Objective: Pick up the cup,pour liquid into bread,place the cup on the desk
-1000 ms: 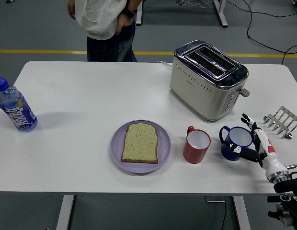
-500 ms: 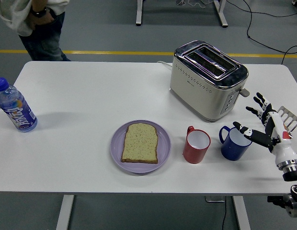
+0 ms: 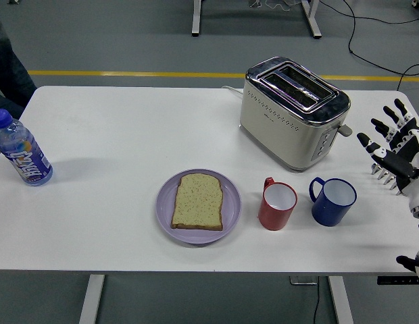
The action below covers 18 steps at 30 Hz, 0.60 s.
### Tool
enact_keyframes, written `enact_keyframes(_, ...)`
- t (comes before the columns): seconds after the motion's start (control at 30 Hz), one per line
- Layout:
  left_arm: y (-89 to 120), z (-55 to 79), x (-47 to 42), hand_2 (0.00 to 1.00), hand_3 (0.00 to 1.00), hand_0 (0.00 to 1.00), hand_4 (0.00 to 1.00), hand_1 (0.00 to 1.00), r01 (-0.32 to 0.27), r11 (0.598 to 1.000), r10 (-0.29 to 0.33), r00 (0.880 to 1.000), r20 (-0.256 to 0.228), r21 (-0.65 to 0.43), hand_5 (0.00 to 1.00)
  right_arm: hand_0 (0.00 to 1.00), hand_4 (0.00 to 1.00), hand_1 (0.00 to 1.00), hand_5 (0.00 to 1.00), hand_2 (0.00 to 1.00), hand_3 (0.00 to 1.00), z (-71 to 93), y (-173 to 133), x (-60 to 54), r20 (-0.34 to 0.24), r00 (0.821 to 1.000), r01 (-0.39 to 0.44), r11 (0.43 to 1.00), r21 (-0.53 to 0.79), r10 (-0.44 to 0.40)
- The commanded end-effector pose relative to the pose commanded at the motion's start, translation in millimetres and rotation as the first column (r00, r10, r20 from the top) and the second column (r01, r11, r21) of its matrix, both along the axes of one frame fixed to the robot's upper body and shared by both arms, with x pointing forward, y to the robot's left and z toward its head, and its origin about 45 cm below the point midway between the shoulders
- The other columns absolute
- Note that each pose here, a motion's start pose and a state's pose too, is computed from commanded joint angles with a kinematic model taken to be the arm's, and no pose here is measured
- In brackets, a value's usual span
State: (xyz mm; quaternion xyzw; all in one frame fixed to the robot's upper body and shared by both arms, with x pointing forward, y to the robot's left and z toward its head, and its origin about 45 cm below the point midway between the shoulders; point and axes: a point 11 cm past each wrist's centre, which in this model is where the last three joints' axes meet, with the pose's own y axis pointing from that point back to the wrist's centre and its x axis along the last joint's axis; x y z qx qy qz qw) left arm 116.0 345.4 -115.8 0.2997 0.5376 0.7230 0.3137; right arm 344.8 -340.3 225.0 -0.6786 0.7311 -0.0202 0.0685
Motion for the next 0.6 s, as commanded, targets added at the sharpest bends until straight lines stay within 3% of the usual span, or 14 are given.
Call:
enact_keyframes(0.07,0,0.1,0.2,0.773,0.611,0.690,0.396,0.756,-0.002,1.000,0.002,1.000,0.002,0.000,0.998,0.838,0.852,0.703,0.115,0.817,0.883,3.8,-4,1.5,0.003,1.000,0.002,1.000,0.017,-0.002)
enact_keyframes(0.1,0,0.2,0.6,0.773,0.611,0.690,0.396,0.756,-0.003,1.000,0.003,1.000,0.003,0.000,0.998,0.720,0.802,0.608,0.120,0.697,0.787,6.8,-6,2.5,0.010,1.000,0.002,1.000,0.013,-0.002)
enact_keyframes(0.27,1,0.6,1.7,0.773,0.611,0.690,0.396,0.756,-0.006,1.000,0.006,1.000,0.007,0.000,0.998,0.720,0.802,0.608,0.120,0.697,0.787,15.0,-14,5.0,0.028,0.999,0.016,1.000,0.024,-0.016)
enact_keyframes(0.3,1,0.6,1.8,0.773,0.611,0.690,0.396,0.756,-0.008,1.000,0.008,1.000,0.008,0.000,0.998,0.673,0.788,0.569,0.129,0.653,0.728,16.9,-15,5.3,0.030,0.999,0.018,0.999,0.037,-0.019)
enact_keyframes(0.4,1,0.6,1.7,0.773,0.611,0.690,0.396,0.756,-0.013,1.000,0.013,1.000,0.010,0.000,0.998,0.673,0.788,0.569,0.129,0.653,0.728,19.7,-19,5.9,0.025,0.999,0.021,0.998,0.067,-0.023)
enact_keyframes(0.47,1,0.6,1.8,0.773,0.611,0.690,0.396,0.756,-0.013,1.000,0.013,1.000,0.010,0.000,0.998,0.673,0.788,0.569,0.129,0.653,0.728,21.3,-20,6.6,0.002,1.000,0.010,0.993,0.117,-0.010)
enact_keyframes(0.5,1,0.6,1.7,0.773,0.611,0.690,0.396,0.756,-0.013,1.000,0.013,1.000,0.010,0.000,0.998,0.683,0.773,0.586,0.203,0.665,0.717,21.5,-21,6.9,-0.009,1.000,0.004,0.990,0.139,-0.003)
enact_keyframes(0.6,2,0.8,1.9,0.773,0.611,0.690,0.396,0.756,-0.015,1.000,0.015,1.000,0.011,0.001,0.998,0.683,0.773,0.586,0.203,0.665,0.717,23.0,-23,7.5,-0.036,0.999,-0.009,0.980,0.197,0.016)
